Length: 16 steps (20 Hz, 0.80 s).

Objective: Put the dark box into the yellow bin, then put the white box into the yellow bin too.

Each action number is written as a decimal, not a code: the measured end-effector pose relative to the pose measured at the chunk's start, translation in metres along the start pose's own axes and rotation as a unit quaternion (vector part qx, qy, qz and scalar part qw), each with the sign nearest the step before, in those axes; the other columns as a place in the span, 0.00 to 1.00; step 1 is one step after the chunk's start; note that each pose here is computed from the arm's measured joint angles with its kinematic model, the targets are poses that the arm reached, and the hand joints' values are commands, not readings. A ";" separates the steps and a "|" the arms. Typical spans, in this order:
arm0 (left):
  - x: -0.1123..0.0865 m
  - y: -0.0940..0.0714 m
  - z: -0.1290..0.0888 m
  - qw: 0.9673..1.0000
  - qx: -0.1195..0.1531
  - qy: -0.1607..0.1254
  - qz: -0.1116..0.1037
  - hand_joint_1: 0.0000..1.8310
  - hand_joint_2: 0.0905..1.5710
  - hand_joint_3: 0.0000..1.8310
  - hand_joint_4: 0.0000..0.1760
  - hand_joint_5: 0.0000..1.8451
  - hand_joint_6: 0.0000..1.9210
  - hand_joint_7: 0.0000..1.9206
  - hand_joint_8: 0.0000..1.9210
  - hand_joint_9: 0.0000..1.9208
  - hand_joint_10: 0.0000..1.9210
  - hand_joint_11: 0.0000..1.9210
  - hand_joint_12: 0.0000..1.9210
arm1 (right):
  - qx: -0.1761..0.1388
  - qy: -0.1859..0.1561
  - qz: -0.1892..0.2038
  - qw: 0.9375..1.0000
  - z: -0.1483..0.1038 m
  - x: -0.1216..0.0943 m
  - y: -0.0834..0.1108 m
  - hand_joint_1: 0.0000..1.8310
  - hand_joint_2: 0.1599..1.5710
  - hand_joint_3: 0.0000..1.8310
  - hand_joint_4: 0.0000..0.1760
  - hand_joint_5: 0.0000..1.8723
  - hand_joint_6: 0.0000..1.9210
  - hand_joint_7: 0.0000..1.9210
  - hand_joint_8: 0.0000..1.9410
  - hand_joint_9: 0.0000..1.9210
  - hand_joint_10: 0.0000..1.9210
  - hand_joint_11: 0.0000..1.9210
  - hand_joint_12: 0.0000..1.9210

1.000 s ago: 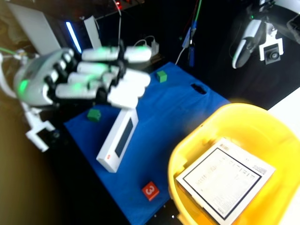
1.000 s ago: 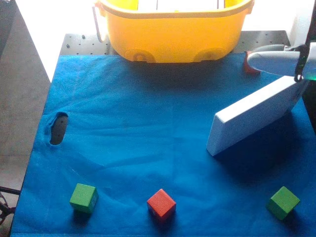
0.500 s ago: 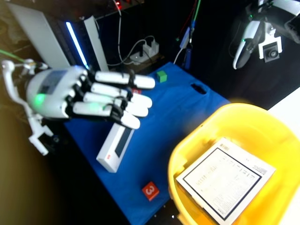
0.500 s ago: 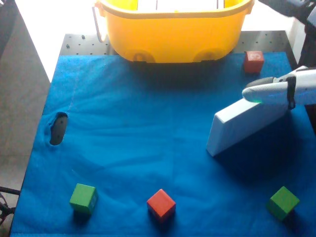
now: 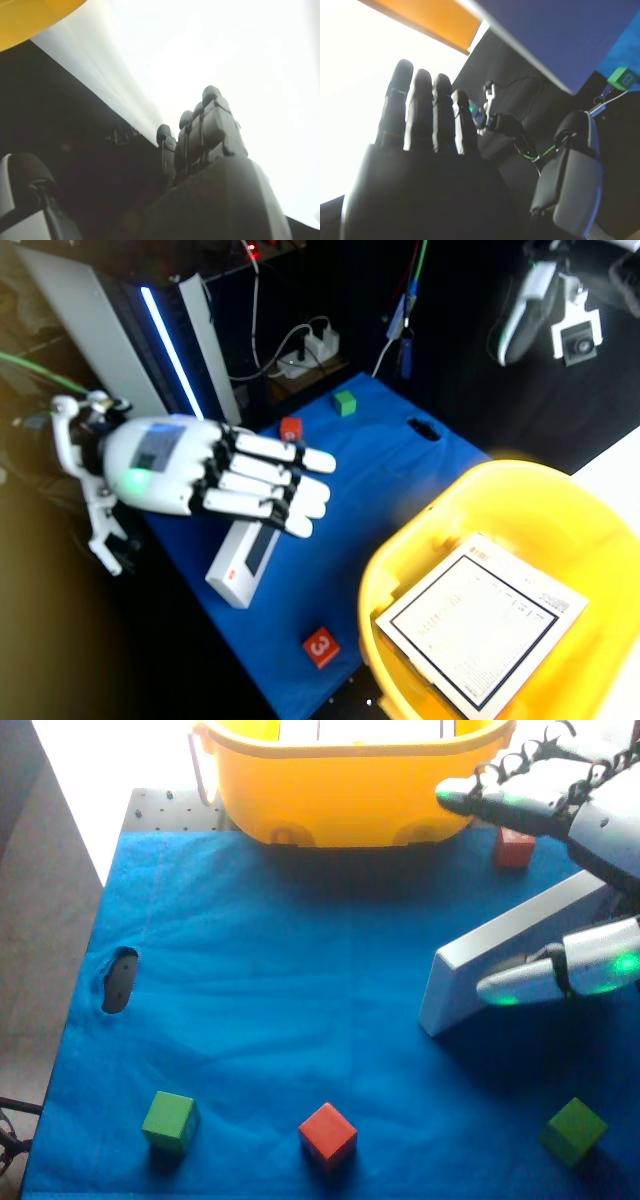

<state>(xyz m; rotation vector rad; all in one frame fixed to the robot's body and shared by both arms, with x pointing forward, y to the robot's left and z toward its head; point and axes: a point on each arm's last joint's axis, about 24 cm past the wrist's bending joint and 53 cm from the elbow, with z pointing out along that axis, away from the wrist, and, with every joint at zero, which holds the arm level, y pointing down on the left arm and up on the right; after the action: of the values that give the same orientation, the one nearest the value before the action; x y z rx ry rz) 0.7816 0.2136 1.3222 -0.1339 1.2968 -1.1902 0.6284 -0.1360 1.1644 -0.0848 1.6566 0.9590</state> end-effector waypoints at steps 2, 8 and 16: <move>-0.003 -0.003 -0.003 1.000 0.004 -0.002 -0.001 0.51 0.46 0.01 0.98 0.11 0.01 0.00 0.00 0.00 0.00 0.00 0.00 | 0.003 0.014 -0.001 1.000 0.000 0.009 -0.002 0.29 0.36 0.00 0.60 0.11 0.00 0.17 0.00 0.16 0.00 0.02 0.35; 0.000 -0.009 -0.005 1.000 0.012 0.005 0.003 0.52 0.50 0.00 1.00 0.14 0.01 0.05 0.00 0.00 0.00 0.00 0.00 | 0.018 0.037 0.006 0.999 0.007 0.025 -0.015 0.37 0.35 0.00 0.43 0.13 0.00 0.19 0.00 0.19 0.01 0.03 0.32; 0.003 -0.005 -0.008 1.000 0.005 0.011 0.007 0.51 0.48 0.00 0.99 0.12 0.01 0.04 0.01 0.01 0.00 0.00 0.00 | 0.034 0.059 0.019 0.997 0.017 0.046 -0.031 0.47 0.38 0.00 0.00 0.25 0.00 0.29 0.00 0.28 0.01 0.09 0.38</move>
<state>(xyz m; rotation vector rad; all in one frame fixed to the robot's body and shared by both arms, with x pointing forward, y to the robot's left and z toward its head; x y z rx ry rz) 0.7720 0.2133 1.3209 -0.1055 1.3085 -1.1891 0.6429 -0.1269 1.1087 -0.0660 1.8040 0.9409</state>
